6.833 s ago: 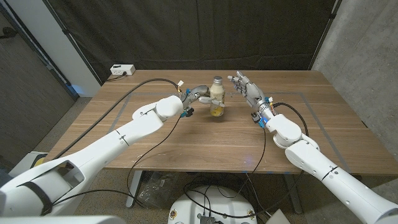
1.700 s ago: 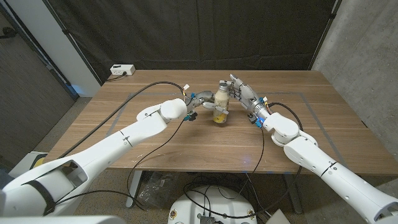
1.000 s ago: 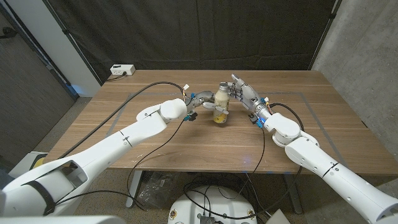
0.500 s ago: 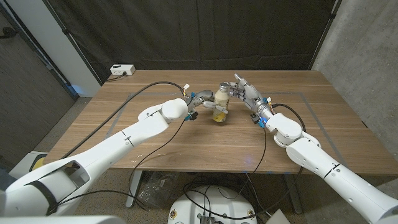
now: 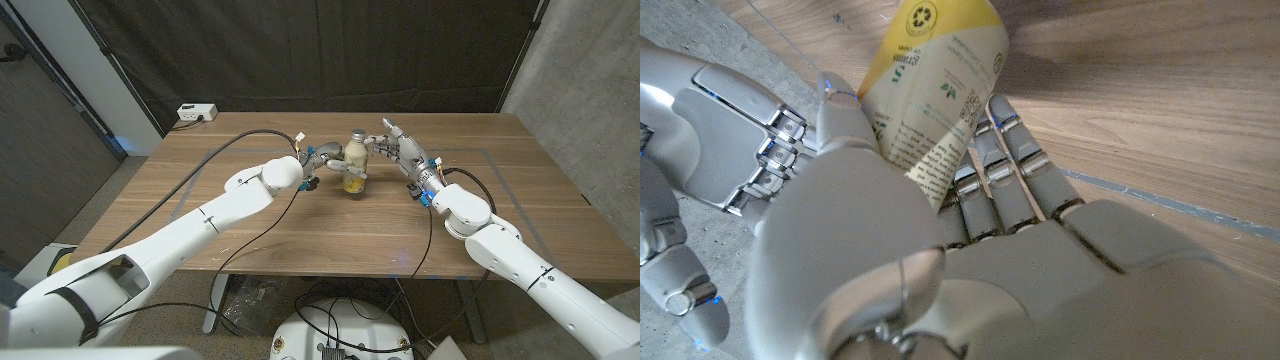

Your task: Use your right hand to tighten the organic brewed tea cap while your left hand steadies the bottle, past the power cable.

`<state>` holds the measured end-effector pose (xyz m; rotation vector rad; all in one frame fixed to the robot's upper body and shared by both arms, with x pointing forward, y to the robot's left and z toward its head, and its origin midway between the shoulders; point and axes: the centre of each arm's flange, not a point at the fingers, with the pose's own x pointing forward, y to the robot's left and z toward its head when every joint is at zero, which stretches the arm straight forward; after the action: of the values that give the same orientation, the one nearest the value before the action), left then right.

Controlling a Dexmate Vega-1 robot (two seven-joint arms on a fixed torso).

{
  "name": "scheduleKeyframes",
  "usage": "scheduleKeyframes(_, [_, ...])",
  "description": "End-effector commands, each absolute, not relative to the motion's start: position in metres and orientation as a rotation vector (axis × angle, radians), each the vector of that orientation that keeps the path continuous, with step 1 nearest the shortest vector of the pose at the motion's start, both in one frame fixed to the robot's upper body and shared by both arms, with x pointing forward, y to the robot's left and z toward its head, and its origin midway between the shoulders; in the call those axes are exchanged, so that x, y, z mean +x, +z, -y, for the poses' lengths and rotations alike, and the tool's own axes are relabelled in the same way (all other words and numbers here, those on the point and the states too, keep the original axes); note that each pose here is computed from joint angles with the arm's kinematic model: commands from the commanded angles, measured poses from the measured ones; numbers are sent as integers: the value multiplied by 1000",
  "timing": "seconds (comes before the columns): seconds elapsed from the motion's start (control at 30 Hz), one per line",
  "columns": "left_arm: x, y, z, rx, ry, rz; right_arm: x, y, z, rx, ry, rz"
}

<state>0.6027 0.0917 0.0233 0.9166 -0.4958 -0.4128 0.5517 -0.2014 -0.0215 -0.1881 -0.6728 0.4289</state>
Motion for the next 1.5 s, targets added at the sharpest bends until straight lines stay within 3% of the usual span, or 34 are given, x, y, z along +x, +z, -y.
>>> scheduleKeyframes(0.03, [605,23,-87,914,-440,496,546,-24,212,-181,391,676])
scheduleKeyframes(1.5, [597,16,-84,935,-472,495,558,-14,195,-209,455,662])
